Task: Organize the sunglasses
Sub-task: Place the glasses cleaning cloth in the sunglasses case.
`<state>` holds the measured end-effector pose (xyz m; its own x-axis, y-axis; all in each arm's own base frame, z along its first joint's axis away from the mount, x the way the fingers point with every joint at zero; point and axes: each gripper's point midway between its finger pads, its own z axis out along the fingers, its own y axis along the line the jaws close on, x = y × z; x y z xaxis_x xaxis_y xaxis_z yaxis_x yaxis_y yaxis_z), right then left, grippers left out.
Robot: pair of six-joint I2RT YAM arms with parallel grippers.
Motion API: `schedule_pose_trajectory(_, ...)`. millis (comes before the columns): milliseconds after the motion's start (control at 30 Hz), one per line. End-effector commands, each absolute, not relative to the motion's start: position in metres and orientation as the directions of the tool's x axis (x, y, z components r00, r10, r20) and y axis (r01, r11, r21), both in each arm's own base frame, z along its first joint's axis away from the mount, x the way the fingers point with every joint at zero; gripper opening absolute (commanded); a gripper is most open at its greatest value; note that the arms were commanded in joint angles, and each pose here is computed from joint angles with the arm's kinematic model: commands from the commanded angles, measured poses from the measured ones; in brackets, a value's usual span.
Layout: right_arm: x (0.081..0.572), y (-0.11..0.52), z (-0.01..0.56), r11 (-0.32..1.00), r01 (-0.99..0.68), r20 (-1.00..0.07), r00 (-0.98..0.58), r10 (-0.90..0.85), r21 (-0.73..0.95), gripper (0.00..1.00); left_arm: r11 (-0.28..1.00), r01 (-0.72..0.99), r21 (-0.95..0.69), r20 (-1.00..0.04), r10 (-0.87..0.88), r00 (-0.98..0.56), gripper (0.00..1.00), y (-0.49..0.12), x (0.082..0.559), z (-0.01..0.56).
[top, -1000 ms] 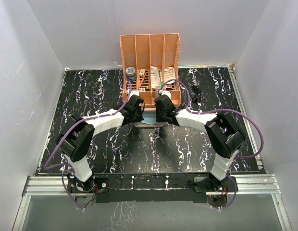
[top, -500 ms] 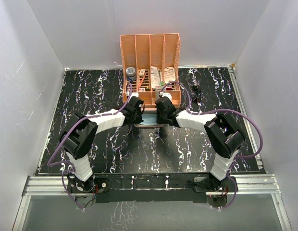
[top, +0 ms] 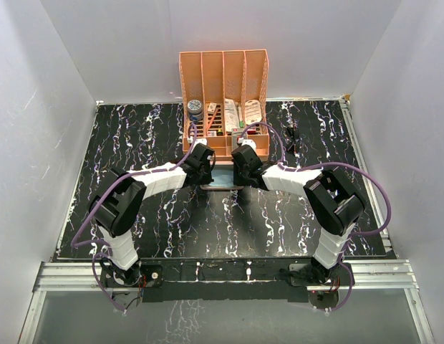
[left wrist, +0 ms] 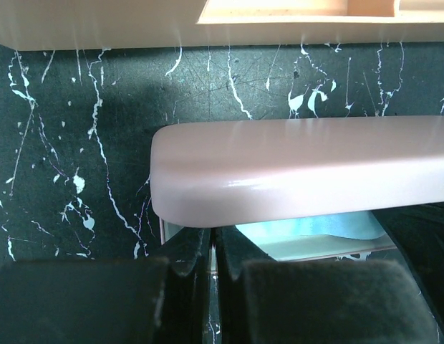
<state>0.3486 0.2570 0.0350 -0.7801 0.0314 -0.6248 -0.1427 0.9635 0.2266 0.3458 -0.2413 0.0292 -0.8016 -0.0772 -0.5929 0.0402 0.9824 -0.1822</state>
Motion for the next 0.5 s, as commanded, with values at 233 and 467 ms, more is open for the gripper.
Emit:
schedule_pose_trajectory(233,0.366,0.256,0.055,0.966,-0.131,-0.671,-0.740,0.053,0.221,0.00,0.983,0.045,-0.178,-0.581,-0.069,-0.811,0.00,-0.240,0.351,0.038)
schedule_pose_trajectory(467,0.368,0.250,0.055,0.971,-0.121,-0.669,-0.742,0.049,0.206,0.00,0.979,0.037,-0.200,-0.555,-0.082,-0.828,0.00,-0.239,0.350,0.033)
